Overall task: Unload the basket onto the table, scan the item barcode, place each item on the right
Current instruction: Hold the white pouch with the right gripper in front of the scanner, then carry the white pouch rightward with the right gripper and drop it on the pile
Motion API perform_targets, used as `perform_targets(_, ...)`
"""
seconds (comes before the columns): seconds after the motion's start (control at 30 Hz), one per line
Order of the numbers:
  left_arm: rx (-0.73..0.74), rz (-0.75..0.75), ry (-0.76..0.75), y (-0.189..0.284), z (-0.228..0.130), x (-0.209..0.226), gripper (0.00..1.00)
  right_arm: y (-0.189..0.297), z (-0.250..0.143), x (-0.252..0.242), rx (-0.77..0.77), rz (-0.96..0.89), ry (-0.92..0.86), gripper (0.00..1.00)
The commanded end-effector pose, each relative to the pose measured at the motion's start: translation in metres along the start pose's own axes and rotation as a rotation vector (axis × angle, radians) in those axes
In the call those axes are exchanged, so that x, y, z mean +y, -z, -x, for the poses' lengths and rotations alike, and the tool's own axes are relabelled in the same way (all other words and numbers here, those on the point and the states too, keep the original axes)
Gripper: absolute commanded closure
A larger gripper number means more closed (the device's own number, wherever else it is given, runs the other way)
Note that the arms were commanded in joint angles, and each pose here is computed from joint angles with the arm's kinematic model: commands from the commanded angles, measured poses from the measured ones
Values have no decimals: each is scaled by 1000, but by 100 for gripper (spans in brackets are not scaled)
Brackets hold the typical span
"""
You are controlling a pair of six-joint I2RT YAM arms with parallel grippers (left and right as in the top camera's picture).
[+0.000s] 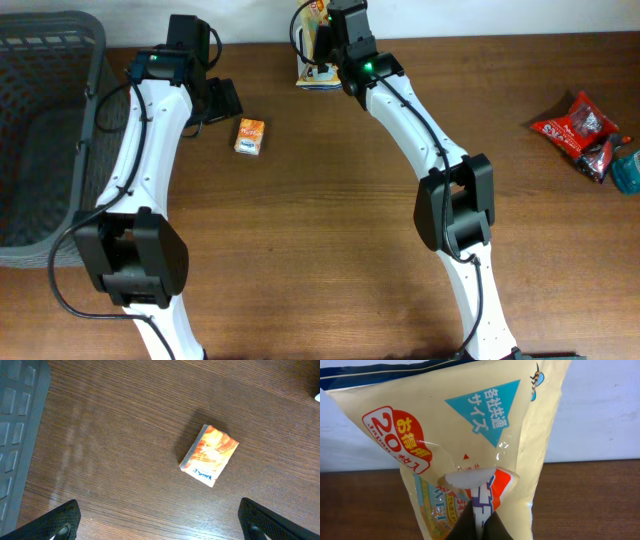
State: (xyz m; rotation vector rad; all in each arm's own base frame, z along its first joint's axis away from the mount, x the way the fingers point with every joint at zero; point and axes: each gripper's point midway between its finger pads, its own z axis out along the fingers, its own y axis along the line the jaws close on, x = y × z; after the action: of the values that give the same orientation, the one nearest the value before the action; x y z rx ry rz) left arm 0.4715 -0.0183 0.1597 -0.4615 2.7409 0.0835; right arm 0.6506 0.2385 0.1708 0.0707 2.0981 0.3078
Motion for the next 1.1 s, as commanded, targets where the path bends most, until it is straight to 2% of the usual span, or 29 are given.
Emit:
perform_targets(0.0, -2, 7, -4, 1, 0, 2, 1, -10, -9, -8, 13, -32, -3, 96)
perform_targets(0.13, -2, 7, -4, 1, 0, 2, 1, -7, -6, -10, 17, -37, -3, 96)
perform_targets(0.33, -2, 7, -4, 1, 0, 2, 1, 36, 63, -1, -105, -4, -30, 96)
perform_targets(0.4, -2, 7, -5, 1, 0, 2, 1, 40, 73, 3, -134, 12, -67, 96)
perform_targets(0.47, -2, 8, -4, 1, 0, 2, 1, 32, 62, 14, -113, 66, -123, 96)
perform_targets(0.57, -2, 7, -4, 1, 0, 2, 1, 18, 41, 31, -77, 124, -63, 96)
perform_targets(0.73, -2, 7, -4, 1, 0, 2, 1, -14, -5, -5, 25, 15, -43, 96)
perform_targets(0.87, -2, 7, -4, 1, 0, 2, 1, 12, 37, -16, -34, 9, -64, 96)
perform_targets(0.97, -2, 7, -4, 1, 0, 2, 1, 56, 90, -19, -118, 20, -83, 96)
perform_targets(1.07, -2, 7, -4, 1, 0, 2, 1, 94, 122, -33, -152, -1, -100, 96)
